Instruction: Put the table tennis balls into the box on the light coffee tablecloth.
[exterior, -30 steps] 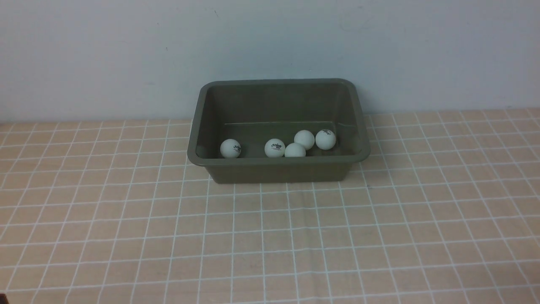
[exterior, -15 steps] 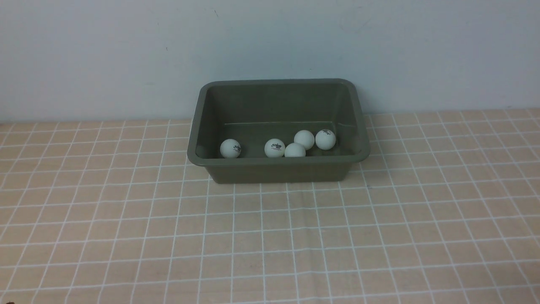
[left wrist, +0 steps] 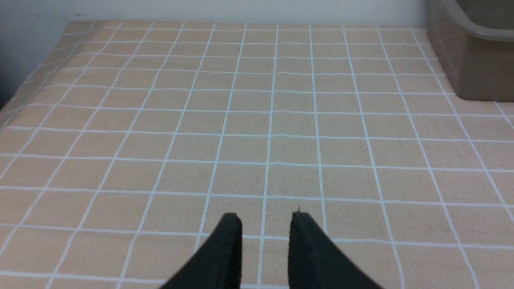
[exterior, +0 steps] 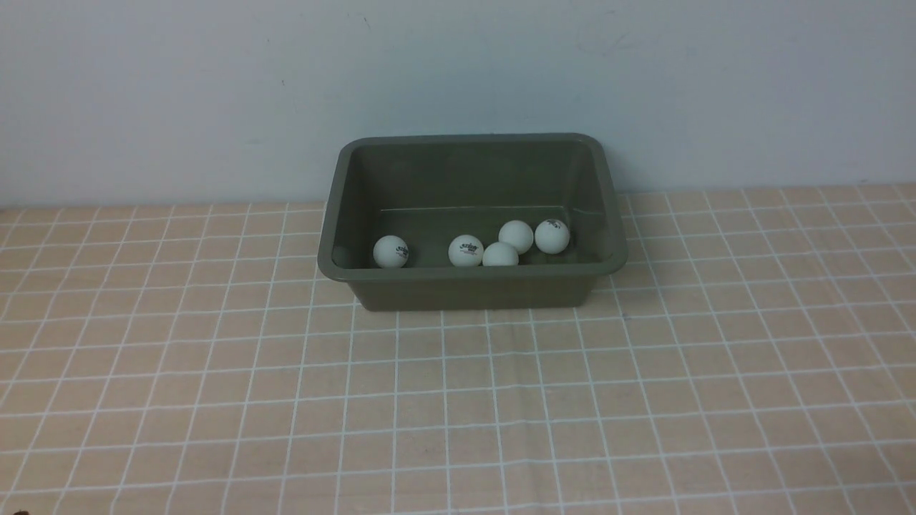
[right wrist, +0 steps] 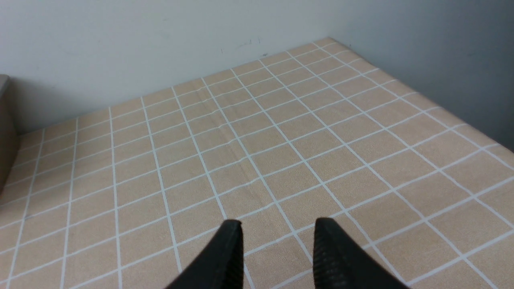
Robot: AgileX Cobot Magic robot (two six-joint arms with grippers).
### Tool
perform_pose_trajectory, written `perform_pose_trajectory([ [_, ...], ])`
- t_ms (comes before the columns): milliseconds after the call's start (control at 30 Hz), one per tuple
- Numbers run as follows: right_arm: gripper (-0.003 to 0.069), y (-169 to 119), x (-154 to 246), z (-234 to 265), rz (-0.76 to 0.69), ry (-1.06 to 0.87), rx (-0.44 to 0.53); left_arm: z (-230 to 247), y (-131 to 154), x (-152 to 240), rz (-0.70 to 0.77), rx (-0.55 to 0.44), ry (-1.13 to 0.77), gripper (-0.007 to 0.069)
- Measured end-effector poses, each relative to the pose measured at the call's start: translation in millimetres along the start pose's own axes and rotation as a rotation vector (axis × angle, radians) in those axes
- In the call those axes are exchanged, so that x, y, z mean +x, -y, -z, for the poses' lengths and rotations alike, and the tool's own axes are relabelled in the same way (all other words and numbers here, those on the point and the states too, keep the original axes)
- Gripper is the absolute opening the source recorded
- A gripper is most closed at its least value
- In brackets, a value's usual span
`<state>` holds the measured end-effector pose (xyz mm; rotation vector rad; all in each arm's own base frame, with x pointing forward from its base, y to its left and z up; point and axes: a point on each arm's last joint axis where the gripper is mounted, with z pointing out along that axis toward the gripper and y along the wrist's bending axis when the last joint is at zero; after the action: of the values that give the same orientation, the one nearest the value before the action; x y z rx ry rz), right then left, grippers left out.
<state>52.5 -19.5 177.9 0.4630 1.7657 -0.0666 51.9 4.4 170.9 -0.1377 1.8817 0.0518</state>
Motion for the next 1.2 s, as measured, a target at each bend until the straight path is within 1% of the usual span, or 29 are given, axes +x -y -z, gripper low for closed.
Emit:
perform_pose_trajectory([
  [1067,0.0232,0.0,0.0,0.0,0.0,0.0,0.0,-0.1,-0.1,0.0,-0.001,-0.001,0.002,0.012],
  [1167,0.0232,-1.2,-0.2,0.4,0.005,0.005,-0.021,-0.1,-0.1,0.0,-0.001,-0.001,0.002,0.012],
  [1200,0.0232,-2.8,-0.5,1.2,0.01,0.012,-0.051,-0.1,-0.1,0.0,-0.001,-0.001,0.002,0.012],
])
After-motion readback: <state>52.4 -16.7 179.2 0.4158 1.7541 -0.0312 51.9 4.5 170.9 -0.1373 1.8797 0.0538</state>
